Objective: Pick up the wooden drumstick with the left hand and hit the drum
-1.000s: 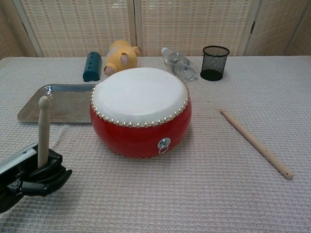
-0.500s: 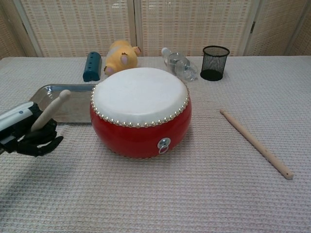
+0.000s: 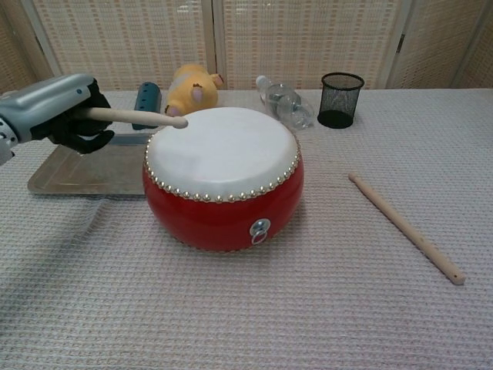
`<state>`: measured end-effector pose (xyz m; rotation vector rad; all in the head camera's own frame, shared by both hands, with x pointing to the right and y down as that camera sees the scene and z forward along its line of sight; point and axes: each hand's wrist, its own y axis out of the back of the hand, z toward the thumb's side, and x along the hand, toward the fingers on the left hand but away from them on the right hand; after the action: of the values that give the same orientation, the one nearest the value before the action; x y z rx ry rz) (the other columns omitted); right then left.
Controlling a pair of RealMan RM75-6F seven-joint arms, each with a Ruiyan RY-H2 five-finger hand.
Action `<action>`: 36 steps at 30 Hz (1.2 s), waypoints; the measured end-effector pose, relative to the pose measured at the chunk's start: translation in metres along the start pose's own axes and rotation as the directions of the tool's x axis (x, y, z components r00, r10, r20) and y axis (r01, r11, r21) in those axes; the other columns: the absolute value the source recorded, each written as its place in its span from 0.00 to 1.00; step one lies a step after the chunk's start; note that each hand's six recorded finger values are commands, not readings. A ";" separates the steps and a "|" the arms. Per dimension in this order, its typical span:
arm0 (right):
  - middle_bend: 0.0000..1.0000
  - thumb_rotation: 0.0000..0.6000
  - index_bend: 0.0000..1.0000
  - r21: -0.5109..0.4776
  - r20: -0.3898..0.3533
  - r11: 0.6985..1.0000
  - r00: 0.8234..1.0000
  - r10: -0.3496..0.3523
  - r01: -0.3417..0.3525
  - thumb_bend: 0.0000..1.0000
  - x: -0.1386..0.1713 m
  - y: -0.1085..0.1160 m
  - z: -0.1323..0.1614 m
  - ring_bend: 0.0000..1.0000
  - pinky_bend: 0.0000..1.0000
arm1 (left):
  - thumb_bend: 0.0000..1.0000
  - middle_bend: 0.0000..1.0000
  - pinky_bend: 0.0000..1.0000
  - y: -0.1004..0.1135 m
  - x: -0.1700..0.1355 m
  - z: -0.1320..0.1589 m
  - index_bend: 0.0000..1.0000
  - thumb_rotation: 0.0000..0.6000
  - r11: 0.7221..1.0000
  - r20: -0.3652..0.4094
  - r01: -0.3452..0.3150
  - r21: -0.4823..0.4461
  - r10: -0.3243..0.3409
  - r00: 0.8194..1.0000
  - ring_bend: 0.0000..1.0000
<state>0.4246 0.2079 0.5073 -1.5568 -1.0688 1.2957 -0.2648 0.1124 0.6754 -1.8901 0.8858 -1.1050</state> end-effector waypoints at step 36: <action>0.00 1.00 0.00 -0.008 0.025 1.000 1.000 -0.002 0.002 0.06 0.005 -0.001 -0.009 0.00 0.00 | 0.76 1.00 1.00 -0.018 0.044 -0.001 1.00 1.00 0.951 -0.095 0.079 0.298 -0.053 0.994 1.00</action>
<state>0.4341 0.2121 0.5075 -1.5489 -1.0925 1.3143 -0.2454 0.0833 0.7085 -1.6396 0.6600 -1.2920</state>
